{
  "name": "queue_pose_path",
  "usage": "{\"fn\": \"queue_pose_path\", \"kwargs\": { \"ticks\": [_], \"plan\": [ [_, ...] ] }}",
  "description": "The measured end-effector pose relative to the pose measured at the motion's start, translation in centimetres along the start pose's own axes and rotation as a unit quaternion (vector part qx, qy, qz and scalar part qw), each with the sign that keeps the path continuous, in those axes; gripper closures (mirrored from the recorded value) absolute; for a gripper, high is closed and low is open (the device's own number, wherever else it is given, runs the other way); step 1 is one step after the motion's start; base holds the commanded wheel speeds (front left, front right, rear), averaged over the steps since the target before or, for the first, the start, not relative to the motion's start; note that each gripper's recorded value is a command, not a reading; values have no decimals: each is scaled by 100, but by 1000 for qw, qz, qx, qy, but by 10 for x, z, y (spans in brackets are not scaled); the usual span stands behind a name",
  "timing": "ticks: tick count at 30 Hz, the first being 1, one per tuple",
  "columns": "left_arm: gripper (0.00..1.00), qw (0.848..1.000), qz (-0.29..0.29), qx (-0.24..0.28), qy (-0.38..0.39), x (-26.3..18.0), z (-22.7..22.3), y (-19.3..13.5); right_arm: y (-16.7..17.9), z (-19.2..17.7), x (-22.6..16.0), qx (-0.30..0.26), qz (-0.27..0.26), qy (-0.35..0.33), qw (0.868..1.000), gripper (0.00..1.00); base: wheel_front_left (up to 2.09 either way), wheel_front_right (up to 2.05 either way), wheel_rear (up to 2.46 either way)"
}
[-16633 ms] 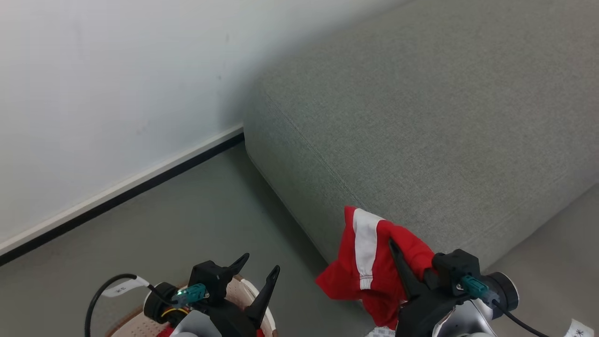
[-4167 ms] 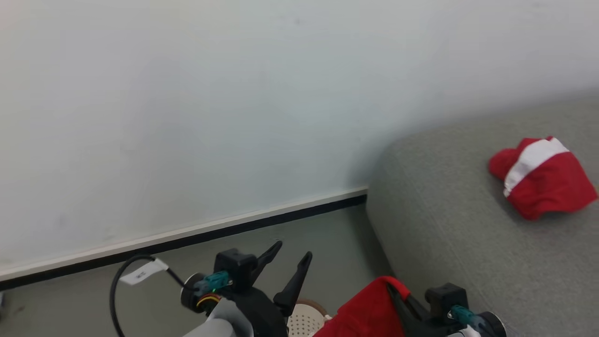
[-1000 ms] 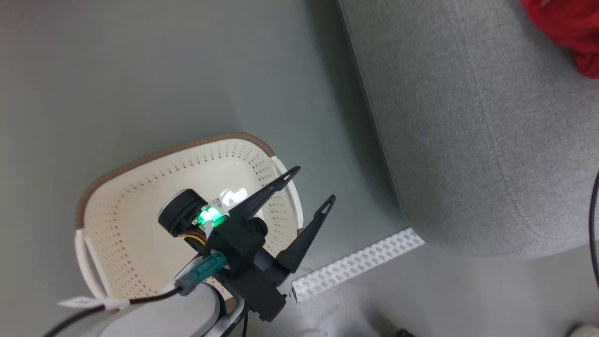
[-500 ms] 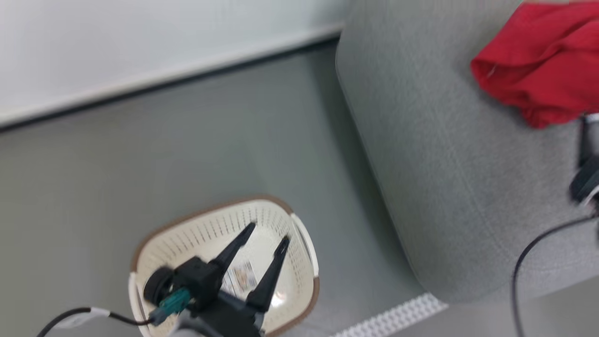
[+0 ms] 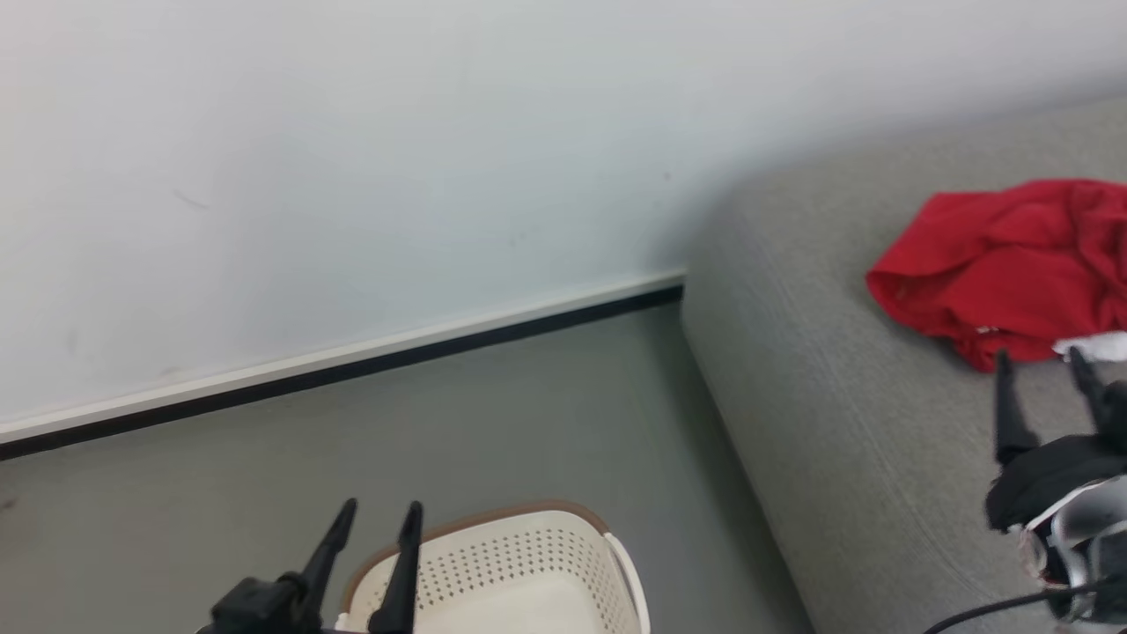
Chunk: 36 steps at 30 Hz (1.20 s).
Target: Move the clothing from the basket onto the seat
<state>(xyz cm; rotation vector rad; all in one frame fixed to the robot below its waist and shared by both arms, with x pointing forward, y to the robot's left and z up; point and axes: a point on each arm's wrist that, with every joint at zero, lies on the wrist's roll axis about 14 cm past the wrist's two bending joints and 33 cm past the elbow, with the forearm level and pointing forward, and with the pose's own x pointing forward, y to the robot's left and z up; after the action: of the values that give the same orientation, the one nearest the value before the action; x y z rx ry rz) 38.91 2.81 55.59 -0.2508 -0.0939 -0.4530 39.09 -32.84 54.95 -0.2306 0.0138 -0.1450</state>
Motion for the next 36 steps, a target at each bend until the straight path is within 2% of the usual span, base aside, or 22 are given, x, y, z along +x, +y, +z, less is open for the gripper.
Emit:
{"fn": "queue_pose_path", "kwargs": {
  "ticks": [7, 12, 19, 24, 31, 36],
  "plan": [
    [0, 993, 108, 15, -46, -40, 27, 56, 89, 37, -6, 31, 90, -57, 994, 0, 0, 0, 0],
    [0, 981, 177, 38, -69, -72, 40, 90, 130, 42, -18, 46, 129, -69, 988, 0, 0, 0, 0],
    [0, 963, 243, 60, -97, -115, 57, 119, 186, 55, -40, 68, 188, -88, 976, 0, 0, 0, 0],
    [0, 955, 271, 67, -102, -136, 58, 127, 208, 55, -58, 81, 211, -89, 970, 0, 0, 0, 0],
    [0, 948, 290, 84, -97, -146, 56, 137, 212, 42, -72, 89, 212, -77, 970, 0, 0, 0, 0],
    [0, 953, 275, 101, -77, -145, 45, 132, 210, 35, -83, 80, 210, -71, 972, 0, 0, 0, 0]
  ]
}}
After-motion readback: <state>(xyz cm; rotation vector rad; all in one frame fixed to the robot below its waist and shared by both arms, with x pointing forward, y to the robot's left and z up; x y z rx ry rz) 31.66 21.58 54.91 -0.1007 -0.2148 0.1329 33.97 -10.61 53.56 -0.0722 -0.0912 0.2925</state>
